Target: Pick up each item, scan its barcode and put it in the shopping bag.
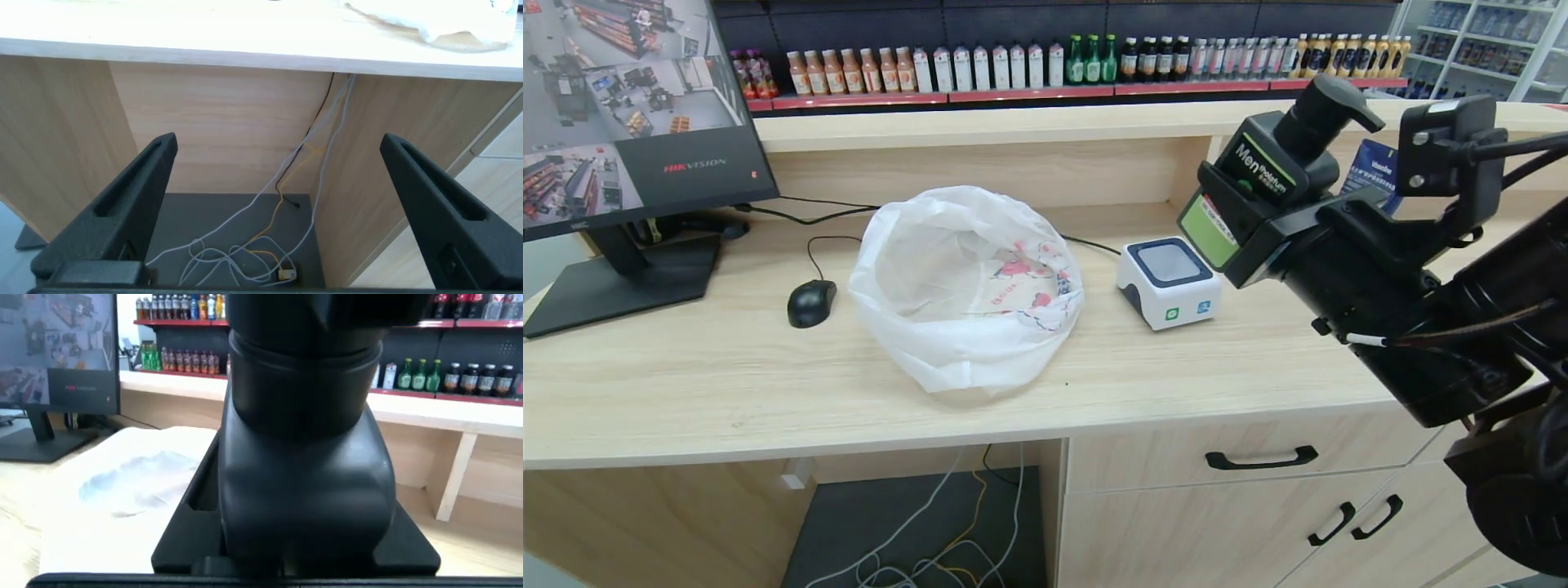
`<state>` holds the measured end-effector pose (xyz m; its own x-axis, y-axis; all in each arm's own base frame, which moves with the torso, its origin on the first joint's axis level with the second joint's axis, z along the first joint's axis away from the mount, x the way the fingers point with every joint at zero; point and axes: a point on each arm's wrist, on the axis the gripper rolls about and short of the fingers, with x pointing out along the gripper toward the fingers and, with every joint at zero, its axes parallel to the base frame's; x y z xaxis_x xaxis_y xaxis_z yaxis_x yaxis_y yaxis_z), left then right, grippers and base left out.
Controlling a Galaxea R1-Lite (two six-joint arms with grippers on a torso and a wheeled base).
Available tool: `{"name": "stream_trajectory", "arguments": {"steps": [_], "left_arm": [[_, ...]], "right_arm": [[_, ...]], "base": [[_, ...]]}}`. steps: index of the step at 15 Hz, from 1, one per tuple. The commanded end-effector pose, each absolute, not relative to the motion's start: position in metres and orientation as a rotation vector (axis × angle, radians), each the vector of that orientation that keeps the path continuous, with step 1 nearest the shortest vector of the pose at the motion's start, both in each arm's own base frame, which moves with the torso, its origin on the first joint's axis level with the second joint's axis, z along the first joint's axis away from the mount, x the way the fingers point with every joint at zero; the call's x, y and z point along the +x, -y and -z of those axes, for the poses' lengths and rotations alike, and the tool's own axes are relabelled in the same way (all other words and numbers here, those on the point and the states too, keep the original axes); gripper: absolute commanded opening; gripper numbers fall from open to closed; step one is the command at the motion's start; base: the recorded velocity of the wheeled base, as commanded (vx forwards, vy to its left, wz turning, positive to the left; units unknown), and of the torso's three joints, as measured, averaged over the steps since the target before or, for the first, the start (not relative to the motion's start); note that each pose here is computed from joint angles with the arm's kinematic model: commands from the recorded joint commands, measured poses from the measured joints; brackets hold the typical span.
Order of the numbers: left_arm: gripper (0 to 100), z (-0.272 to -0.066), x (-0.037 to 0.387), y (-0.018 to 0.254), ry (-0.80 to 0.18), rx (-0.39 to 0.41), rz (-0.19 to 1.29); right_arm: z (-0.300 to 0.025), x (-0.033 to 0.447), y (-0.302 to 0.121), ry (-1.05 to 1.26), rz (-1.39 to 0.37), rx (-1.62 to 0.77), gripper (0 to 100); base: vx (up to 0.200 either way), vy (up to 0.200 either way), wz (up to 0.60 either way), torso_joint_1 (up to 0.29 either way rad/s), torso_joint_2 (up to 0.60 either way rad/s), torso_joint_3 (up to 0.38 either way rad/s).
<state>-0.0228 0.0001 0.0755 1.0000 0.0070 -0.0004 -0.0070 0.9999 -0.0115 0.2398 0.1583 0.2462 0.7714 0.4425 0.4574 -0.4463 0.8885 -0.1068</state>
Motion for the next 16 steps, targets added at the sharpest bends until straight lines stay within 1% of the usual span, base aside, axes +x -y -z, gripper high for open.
{"name": "stream_trajectory", "arguments": {"steps": [1,2,7,13,15,16], "left_arm": [[100,-0.075,-0.023,0.0,0.0,-0.012,-0.008],[100,-0.075,-0.023,0.0,0.0,-0.011,-0.008],[100,-0.075,-0.023,0.0,0.0,-0.014,-0.008],[100,-0.075,-0.023,0.0,0.0,-0.012,-0.008],[100,-0.075,-0.023,0.0,0.0,-0.011,-0.008],[100,-0.075,-0.023,0.0,0.0,-0.011,-0.008]], "right_arm": [[-0.239,0.244,-0.161,0.469,-0.484,-0.001,0],[-0.236,0.244,-0.161,0.464,-0.485,-0.002,0],[-0.225,0.244,-0.161,0.467,-0.491,0.03,0],[-0.224,0.249,-0.164,0.466,-0.49,0.035,0],[-0.224,0.255,-0.171,0.467,-0.504,0.035,0],[-0.229,0.258,-0.178,0.479,-0.519,0.041,0]], "base": [[0.0,0.0,0.0,0.0,0.0,0.0],[0.0,0.0,0.0,0.0,0.0,0.0],[0.0,0.2,0.0,0.0,0.0,0.003],[0.0,0.2,0.0,0.0,0.0,0.002],[0.0,0.0,0.0,0.0,0.0,0.0],[0.0,0.0,0.0,0.0,0.0,0.0]]}}
